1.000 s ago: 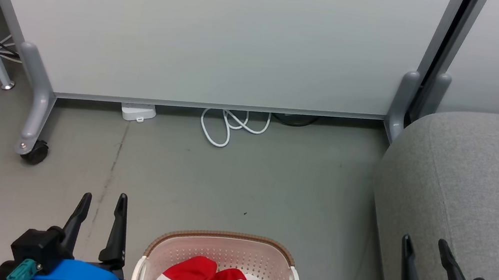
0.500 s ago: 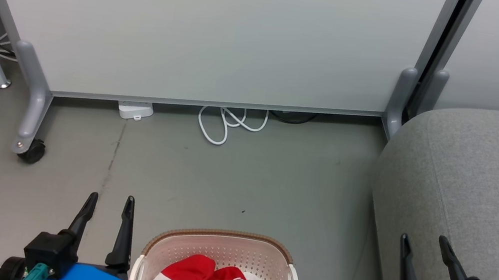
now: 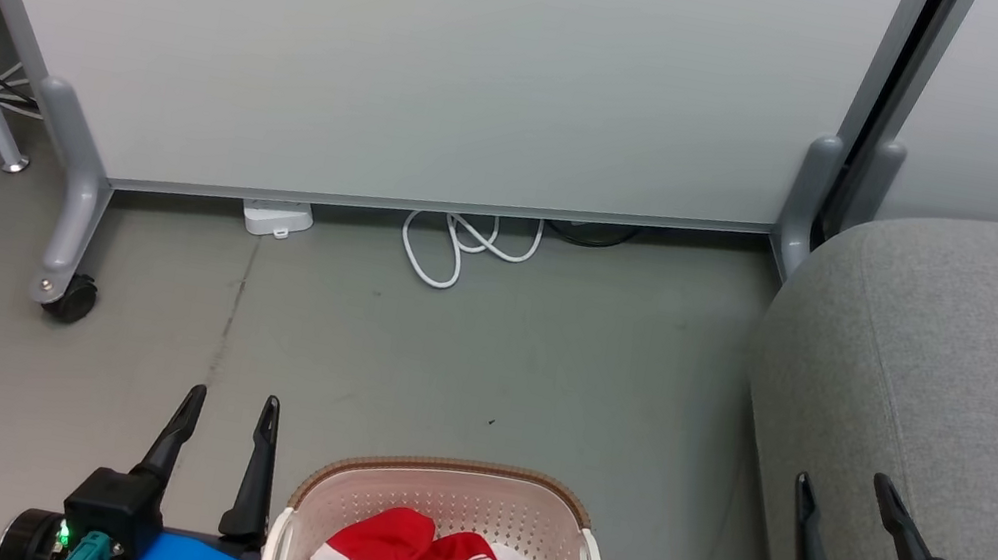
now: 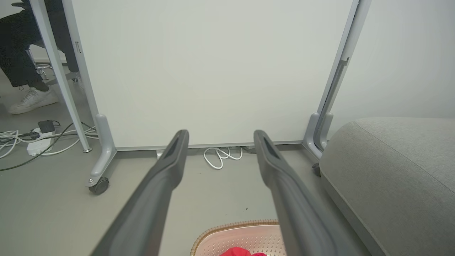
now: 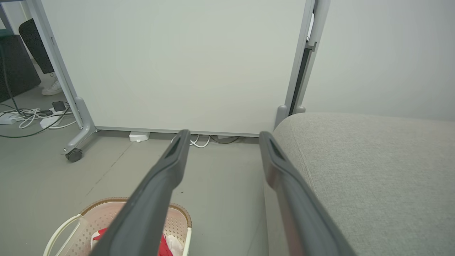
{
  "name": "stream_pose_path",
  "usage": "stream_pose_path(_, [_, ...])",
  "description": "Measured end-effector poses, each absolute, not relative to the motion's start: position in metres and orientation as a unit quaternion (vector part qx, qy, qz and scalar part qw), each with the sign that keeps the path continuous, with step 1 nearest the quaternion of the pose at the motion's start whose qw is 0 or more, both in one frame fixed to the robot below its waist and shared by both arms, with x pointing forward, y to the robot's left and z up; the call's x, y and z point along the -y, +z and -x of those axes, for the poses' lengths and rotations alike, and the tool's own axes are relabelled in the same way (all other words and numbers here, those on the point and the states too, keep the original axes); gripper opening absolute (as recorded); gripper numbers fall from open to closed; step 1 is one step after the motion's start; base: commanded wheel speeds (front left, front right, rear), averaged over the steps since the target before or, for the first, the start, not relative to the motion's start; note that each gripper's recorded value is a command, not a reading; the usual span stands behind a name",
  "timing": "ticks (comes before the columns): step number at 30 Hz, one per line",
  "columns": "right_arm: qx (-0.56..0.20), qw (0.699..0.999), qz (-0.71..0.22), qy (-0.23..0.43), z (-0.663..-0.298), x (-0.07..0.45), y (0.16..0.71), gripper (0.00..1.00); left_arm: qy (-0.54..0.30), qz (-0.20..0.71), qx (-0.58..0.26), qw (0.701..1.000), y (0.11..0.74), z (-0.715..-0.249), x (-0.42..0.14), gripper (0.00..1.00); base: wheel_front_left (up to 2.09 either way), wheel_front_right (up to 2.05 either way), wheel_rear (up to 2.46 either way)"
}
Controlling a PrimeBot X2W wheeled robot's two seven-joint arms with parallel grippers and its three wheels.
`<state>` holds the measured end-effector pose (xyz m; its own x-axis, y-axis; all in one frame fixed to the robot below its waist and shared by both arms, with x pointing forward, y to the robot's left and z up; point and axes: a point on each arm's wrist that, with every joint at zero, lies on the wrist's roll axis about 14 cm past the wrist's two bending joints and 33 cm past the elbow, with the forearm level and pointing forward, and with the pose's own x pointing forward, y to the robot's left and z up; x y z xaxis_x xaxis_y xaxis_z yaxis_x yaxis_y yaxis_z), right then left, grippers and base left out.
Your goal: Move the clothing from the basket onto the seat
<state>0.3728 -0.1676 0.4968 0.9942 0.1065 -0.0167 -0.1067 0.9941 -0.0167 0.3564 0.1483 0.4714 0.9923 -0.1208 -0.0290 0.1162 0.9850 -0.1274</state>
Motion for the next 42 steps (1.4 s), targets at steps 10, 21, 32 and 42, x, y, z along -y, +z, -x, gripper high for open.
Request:
stream_pose_path(10, [-0.01,0.998,0.009,0.056,-0.373,0.166,0.495,1.0,-0.058,0.063,-0.021,0.996,0.47,-0.358,-0.148,1.0,0.0,0.0,0.0])
stream_pose_path(21, [-0.009,0.999,0.009,0.045,-0.38,0.174,0.494,1.0,-0.089,0.075,-0.1,0.988,0.427,-0.381,-0.121,1.0,0.0,0.0,0.0])
stream_pose_path(32, [-0.033,0.999,0.009,-0.002,-0.385,0.206,0.474,1.0,-0.154,0.055,-0.27,0.949,0.327,-0.399,-0.075,1.0,0.0,0.0,0.0])
stream_pose_path(42, [-0.082,0.996,0.003,-0.039,-0.388,0.23,0.435,1.0,-0.161,0.021,-0.4,0.902,0.234,-0.401,-0.069,1.0,0.0,0.0,0.0])
